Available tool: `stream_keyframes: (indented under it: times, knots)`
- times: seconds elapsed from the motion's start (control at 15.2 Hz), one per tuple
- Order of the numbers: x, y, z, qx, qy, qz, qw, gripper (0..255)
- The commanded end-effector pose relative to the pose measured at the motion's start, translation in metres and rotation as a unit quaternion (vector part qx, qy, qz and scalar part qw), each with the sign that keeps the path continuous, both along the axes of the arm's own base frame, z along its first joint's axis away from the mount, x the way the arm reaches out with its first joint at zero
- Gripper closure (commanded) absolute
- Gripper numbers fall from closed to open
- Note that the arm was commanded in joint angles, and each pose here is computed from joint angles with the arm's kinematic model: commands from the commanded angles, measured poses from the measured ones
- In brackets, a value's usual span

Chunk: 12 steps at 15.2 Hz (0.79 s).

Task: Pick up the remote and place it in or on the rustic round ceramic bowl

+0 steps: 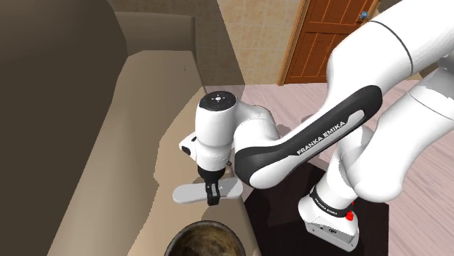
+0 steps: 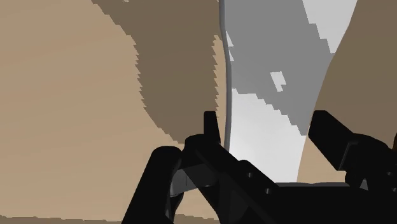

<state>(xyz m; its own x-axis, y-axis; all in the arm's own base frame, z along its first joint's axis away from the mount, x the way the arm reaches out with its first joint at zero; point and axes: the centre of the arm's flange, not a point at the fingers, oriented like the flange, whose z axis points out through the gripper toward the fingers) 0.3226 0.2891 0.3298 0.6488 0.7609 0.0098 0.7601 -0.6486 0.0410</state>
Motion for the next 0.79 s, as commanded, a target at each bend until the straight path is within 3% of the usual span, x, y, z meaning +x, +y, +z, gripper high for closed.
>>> stream_keyframes:
  times: [0.0,0.73]
  knots:
    - [-0.001,-0.001,0.010,0.000,0.000,0.000,1.0000,255]
    - [-0.001,-0.001,0.068,0.000,0.000,0.000,1.0000,255]
